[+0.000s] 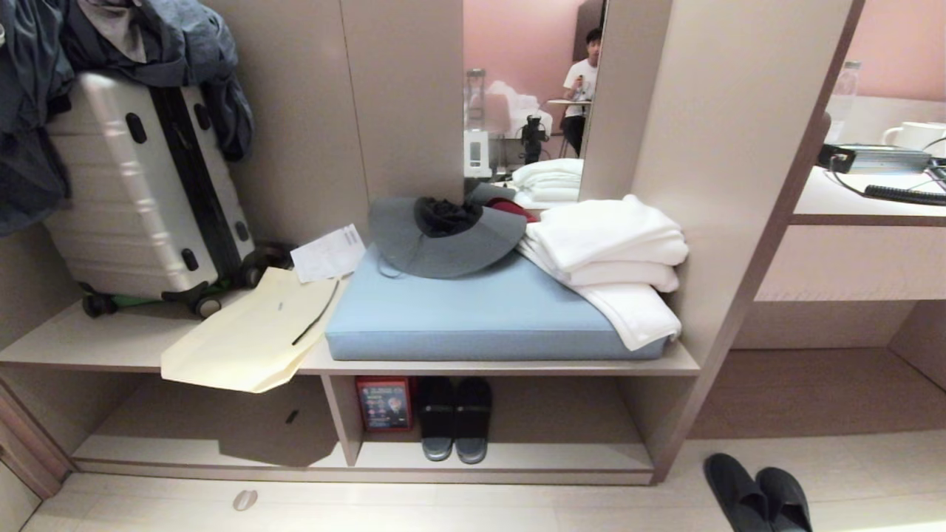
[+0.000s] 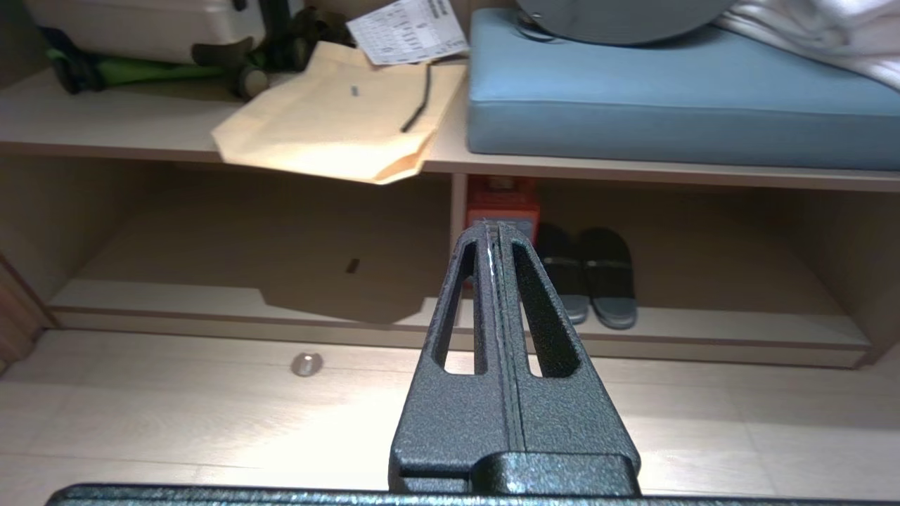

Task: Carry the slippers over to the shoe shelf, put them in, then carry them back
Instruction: Pick up the slippers on the floor

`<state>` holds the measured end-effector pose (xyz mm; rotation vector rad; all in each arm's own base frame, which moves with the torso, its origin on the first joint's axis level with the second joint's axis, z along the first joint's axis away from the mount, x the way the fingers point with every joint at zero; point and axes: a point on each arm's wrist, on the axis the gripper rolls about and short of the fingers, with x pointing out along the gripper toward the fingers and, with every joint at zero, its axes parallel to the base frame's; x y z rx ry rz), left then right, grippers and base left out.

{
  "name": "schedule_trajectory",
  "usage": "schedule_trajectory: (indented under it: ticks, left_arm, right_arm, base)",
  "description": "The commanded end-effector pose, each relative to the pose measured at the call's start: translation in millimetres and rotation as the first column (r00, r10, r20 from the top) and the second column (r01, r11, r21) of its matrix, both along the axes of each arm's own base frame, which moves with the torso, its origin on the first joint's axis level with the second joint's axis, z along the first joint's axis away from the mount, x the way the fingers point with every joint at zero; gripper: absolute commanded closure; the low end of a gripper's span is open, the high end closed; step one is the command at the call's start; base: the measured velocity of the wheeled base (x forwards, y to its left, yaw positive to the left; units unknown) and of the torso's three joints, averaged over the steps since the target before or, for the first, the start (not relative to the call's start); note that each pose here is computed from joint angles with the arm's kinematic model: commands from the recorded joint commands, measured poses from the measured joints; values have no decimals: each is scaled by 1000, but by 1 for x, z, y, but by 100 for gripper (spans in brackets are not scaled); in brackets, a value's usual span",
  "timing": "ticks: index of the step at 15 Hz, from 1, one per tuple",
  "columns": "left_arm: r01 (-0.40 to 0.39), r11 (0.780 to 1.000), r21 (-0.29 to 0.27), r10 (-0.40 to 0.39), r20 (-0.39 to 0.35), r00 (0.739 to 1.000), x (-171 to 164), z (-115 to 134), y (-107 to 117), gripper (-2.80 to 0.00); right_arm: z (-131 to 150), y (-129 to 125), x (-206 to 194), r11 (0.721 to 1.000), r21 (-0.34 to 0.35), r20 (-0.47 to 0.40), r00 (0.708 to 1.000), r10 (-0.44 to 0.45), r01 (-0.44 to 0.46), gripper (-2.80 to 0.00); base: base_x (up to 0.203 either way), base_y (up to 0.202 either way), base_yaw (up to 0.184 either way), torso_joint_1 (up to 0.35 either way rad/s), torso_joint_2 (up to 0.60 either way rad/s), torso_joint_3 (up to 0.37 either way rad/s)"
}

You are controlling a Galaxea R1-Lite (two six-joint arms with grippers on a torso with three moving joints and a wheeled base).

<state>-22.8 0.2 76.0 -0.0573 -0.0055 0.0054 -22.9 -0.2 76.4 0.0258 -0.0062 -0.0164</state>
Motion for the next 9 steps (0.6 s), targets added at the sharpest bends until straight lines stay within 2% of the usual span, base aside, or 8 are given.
schedule_trajectory:
  ticks: [1,9]
  left_arm:
    - [-1,1000,-1,1,1,1000,0,0,0,0]
    - [-1,1000,-1,1,0,1000,0,0,0,0]
  right_arm:
    - [0,0,0,1000,0,2,1000,0,0,0]
    - [0,0,0,1000,0,0,1000,-1,1,0]
  base:
    - [0,-203,3,2,2,2]
    - [0,-197,0,2,4,3]
